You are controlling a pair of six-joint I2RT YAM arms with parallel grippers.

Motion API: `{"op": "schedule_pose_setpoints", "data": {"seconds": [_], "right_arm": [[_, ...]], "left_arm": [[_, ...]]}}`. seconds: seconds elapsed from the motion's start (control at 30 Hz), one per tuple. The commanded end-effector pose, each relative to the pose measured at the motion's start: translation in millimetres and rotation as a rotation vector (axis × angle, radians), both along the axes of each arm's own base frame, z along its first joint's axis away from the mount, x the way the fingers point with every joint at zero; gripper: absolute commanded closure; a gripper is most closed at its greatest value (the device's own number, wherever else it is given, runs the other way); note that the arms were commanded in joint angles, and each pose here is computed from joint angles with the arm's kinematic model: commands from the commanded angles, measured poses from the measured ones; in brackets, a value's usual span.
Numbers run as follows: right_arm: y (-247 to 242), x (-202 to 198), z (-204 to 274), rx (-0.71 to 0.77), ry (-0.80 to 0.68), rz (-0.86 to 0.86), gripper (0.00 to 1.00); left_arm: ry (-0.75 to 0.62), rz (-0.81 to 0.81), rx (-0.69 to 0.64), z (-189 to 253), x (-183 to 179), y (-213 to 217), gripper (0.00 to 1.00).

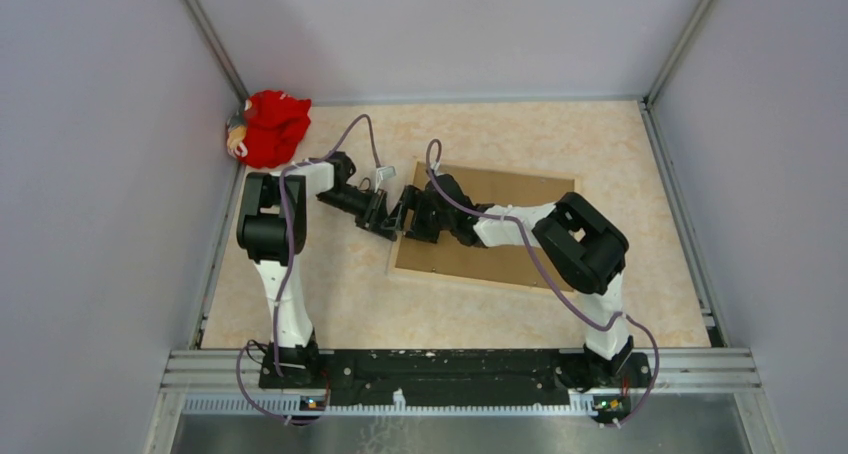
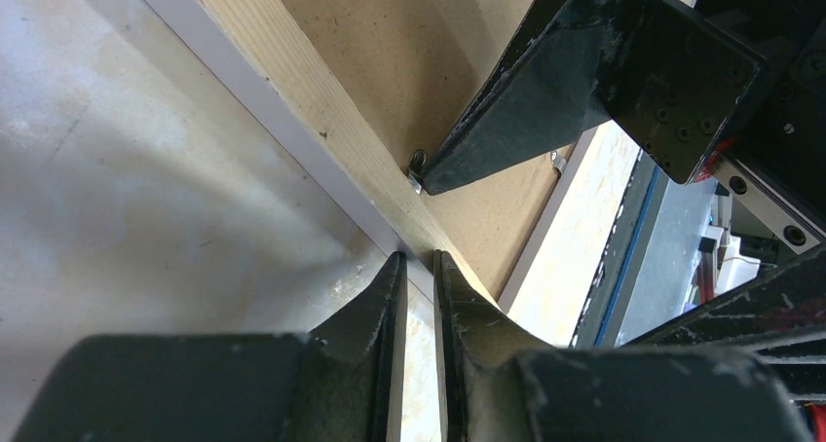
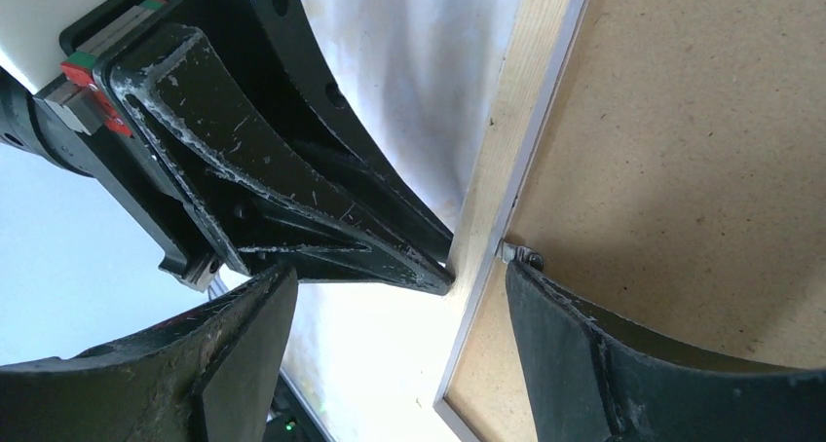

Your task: Put the photo into the frame

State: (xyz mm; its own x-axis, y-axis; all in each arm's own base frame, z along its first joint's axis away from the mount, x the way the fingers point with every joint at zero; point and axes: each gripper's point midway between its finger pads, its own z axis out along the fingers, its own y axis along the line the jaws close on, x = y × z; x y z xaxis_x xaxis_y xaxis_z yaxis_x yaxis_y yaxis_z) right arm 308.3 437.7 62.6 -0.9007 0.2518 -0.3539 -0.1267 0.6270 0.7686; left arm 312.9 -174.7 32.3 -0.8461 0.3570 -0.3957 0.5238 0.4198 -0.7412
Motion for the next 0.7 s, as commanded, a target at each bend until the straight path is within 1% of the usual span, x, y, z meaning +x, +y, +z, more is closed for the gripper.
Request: {"op": "schedule_pose_setpoints", "data": {"seconds": [0.0,0.2,0.27,0.37,0.43,0.5,0.6,0.67], "right_arm": [[3,12,-7,0.016,-0.044,-0.07,0.21],[9,16,-2,0.048,-0.05,-0.079,0.21],[11,18,8,0.072,-0.067,-0.069,0.21],[-1,22,38,0.102,-0.095,-0.052,0.16],[-24,26,60,0.077,-0.112,-0.059,0.12],[-58,32,76,0.015,-0.133,-0.1,0.03],[-125,46,89,-0.077,-0.166,-0.207,0.01],[-179,54,87,-0.158,-0.146,-0.295,0.01]], "left_arm": [[-0.018,-0.042,0.011,-10,-2,-4,0.8],[-0.022,-0.039,0.024,-11,-2,-4,0.8],[-0.029,-0.039,0.024,-7,-2,-3,0.8],[-0.041,-0.046,0.022,1,-2,-1,0.79],[-0.057,-0.047,0.017,8,1,1,0.78],[-0.077,-0.047,0.022,13,5,5,0.76],[-0.115,-0.056,0.047,17,12,10,0.74],[-0.142,-0.061,0.079,16,15,13,0.73]]}}
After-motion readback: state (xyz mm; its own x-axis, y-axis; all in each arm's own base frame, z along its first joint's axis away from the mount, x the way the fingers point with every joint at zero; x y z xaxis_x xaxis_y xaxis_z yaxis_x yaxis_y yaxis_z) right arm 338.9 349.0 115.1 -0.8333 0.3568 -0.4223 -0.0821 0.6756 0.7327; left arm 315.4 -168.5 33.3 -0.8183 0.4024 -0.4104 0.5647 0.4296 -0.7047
